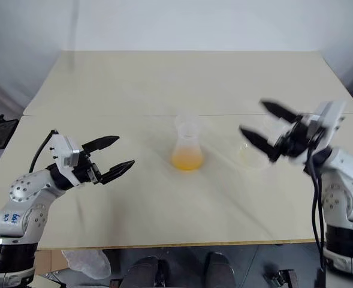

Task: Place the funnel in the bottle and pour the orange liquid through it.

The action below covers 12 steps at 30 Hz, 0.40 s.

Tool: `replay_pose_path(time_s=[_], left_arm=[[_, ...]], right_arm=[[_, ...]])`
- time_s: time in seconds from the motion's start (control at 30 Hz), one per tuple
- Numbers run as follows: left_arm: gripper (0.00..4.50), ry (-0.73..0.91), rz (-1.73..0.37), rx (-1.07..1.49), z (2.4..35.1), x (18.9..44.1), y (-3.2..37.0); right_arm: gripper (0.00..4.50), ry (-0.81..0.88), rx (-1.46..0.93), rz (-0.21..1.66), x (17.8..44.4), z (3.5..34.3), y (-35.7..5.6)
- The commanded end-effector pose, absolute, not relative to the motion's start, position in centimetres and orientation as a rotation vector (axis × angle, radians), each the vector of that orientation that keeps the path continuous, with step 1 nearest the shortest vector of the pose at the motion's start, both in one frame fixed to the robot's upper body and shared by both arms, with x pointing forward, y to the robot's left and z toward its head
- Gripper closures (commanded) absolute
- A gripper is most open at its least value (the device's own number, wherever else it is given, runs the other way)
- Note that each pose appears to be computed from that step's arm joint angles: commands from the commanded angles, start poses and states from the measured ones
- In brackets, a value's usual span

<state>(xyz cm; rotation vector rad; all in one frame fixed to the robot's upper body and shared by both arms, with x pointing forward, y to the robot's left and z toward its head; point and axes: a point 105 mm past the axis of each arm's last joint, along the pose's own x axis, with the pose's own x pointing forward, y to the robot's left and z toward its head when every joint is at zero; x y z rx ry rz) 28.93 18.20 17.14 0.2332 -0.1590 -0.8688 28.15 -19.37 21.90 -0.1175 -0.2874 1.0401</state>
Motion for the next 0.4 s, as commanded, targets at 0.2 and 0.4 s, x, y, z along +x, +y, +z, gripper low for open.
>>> replay_pose_path(time_s=[0.2,0.4], left_arm=[[0.0,-0.155,-0.792,0.308,16.4,26.3,20.1],[0.0,-0.162,-0.743,0.312,16.0,25.7,20.2]], right_arm=[[0.04,-0.151,-0.274,1.184,23.4,16.4,-20.3],[0.04,-0.175,-0.274,1.076,24.3,15.0,-22.1]])
